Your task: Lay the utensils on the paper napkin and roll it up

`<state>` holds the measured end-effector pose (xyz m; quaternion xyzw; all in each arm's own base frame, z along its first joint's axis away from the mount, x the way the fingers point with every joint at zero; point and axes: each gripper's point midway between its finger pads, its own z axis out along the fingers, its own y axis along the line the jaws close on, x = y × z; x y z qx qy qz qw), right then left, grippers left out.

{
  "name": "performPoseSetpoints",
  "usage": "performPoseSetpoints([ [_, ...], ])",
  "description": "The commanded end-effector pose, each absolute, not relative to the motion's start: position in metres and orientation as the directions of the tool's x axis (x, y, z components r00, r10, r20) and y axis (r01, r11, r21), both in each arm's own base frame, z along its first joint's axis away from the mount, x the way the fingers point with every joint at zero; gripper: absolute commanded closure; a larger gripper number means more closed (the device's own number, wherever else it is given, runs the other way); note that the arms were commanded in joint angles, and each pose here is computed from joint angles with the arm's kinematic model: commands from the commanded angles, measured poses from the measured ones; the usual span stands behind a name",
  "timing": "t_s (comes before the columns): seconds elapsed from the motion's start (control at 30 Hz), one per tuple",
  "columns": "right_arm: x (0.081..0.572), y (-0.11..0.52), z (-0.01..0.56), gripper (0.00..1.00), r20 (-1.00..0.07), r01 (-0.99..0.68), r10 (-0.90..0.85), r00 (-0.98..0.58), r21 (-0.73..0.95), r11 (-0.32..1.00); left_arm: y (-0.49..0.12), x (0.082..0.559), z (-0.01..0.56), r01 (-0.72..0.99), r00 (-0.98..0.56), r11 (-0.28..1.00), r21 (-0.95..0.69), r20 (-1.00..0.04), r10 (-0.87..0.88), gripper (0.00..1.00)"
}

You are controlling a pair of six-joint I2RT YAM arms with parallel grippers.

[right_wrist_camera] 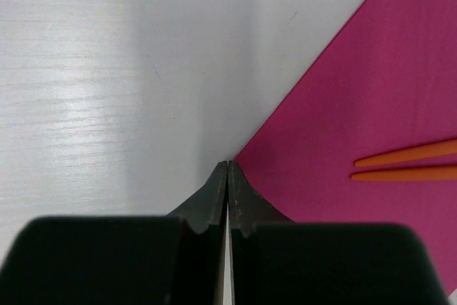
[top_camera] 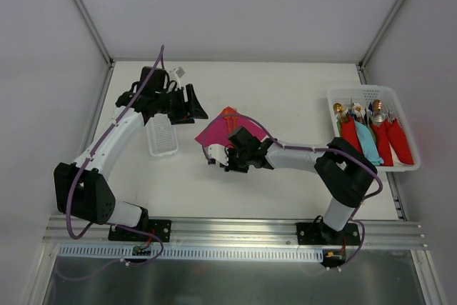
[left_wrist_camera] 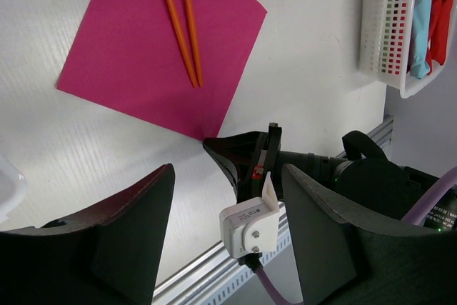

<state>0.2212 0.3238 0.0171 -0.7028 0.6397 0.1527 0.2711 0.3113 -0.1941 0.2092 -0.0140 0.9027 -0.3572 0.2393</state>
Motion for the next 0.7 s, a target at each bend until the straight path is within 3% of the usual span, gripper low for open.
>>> performPoseSetpoints([
  [0.0, 0.203, 0.313, 0.006, 1.00, -0.535, -0.993, -0.841, 0.080, -0.115, -0.022, -0.192, 0.307, 0.223, 0.177, -0.868, 0.724, -0.666, -0.452, -0.204, 0.38],
  [0.37, 0.164, 0.326, 0.043, 1.00, -0.618, -0.993, -0.778, -0.114, 0.075, 0.086, -0.193, 0.303, 0.221, 0.180, -0.873, 0.718, -0.672, -0.446, -0.198, 0.38],
  [0.53, 0.157, 0.328, 0.046, 1.00, -0.588, -0.986, -0.794, -0.156, 0.136, 0.093, -0.193, 0.301, 0.218, 0.177, -0.877, 0.719, -0.673, -0.439, -0.195, 0.37],
  [0.67, 0.161, 0.327, 0.040, 0.86, -0.572, -0.990, -0.809, -0.133, 0.122, 0.076, -0.192, 0.300, 0.217, 0.177, -0.878, 0.719, -0.672, -0.438, -0.193, 0.37],
])
